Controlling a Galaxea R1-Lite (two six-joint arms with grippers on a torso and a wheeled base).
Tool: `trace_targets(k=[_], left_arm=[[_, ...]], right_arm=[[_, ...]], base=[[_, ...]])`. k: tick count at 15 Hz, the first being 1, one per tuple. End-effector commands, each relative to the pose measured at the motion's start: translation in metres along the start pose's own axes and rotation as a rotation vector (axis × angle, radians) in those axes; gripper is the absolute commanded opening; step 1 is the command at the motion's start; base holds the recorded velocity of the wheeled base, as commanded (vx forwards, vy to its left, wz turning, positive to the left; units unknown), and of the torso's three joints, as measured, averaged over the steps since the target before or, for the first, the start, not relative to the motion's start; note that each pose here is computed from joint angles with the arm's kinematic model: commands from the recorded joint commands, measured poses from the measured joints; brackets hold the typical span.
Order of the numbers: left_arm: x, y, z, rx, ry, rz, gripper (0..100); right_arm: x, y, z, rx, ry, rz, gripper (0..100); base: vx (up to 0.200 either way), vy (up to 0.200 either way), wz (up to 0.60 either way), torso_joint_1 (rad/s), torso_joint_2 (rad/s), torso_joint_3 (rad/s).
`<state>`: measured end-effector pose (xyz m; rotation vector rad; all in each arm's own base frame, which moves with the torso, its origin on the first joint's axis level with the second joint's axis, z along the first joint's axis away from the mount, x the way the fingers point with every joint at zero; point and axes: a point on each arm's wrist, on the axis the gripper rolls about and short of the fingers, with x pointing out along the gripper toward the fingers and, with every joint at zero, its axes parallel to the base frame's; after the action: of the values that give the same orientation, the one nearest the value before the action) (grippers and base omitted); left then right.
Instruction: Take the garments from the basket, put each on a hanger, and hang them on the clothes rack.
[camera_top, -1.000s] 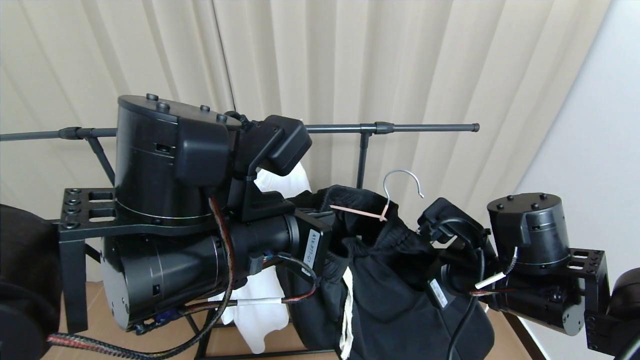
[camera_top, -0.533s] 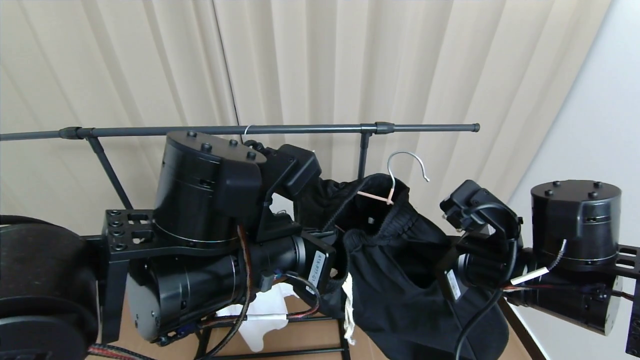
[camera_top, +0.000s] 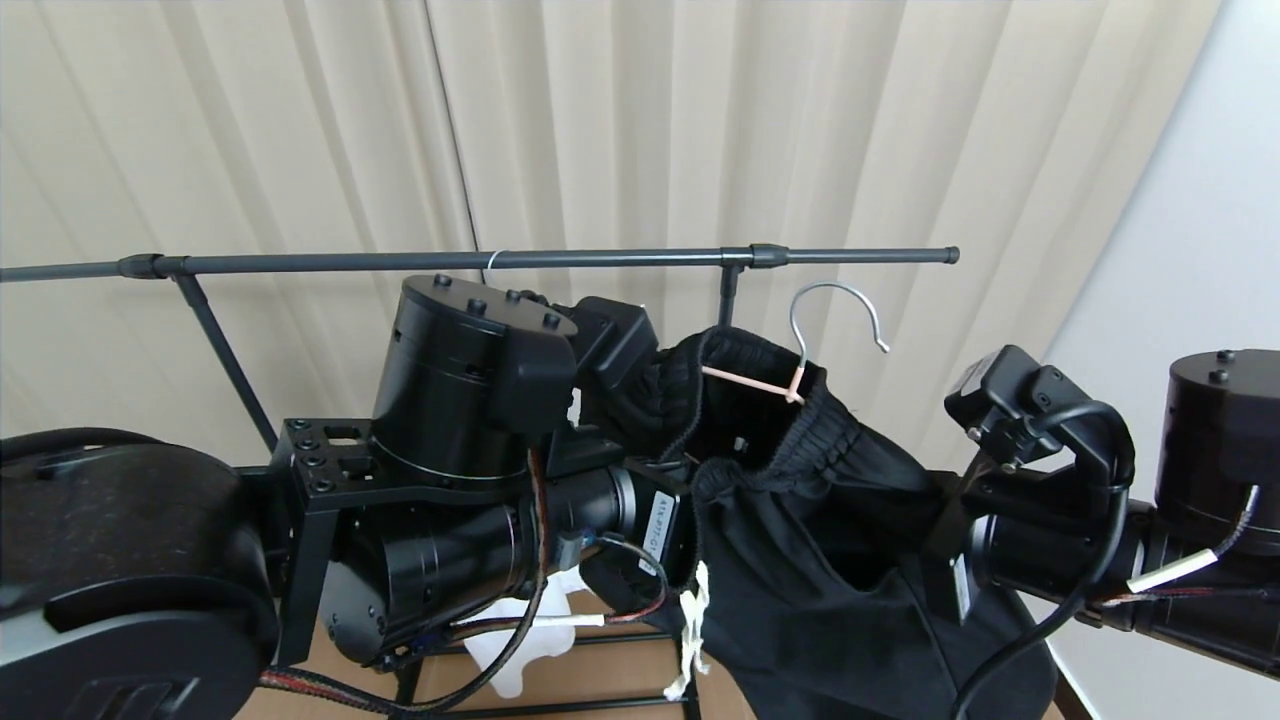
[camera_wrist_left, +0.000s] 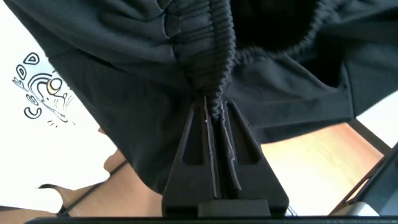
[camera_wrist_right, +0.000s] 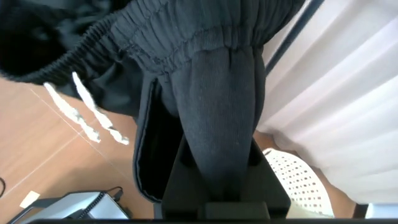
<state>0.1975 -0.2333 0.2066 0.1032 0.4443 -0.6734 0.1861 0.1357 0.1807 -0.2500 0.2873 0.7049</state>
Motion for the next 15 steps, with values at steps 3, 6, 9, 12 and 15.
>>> trace_targets(k=[3, 6, 9, 12, 15], left_arm=[[0.0051, -0.0009, -0.0005, -0.006, 0.005, -0.002, 0], [0.0033, -0.0031, -0.0004, -0.003, 0.003, -0.012, 0], [0.0048, -0.0063, -0.0029, 0.006, 0.012, -0.018, 0], [0.0089, -0.0069, -0.0043, 0.007, 0.021, -0.015, 0], [0.0125, -0.0061, -0.0068, 0.008, 0.032, -0.009, 0]], right_arm=[[-0.0052, 0.0010, -0.0008, -0.002, -0.018, 0.021, 0], [-0.0020, 0.0016, -0.0033, -0.002, -0.045, 0.034, 0], [0.0019, 0.0023, -0.0039, 0.028, -0.072, 0.071, 0], [0.0008, 0.0026, -0.0035, 0.043, -0.115, 0.078, 0], [-0.0018, 0.0037, -0.0035, 0.039, -0.140, 0.115, 0]], base=[[0.000, 0.000, 0.00, 0.000, 0.00, 0.000], [0.000, 0.000, 0.00, 0.000, 0.00, 0.000], [0.000, 0.000, 0.00, 0.000, 0.00, 0.000], [0.000, 0.000, 0.00, 0.000, 0.00, 0.000], [0.000, 0.000, 0.00, 0.000, 0.00, 0.000]])
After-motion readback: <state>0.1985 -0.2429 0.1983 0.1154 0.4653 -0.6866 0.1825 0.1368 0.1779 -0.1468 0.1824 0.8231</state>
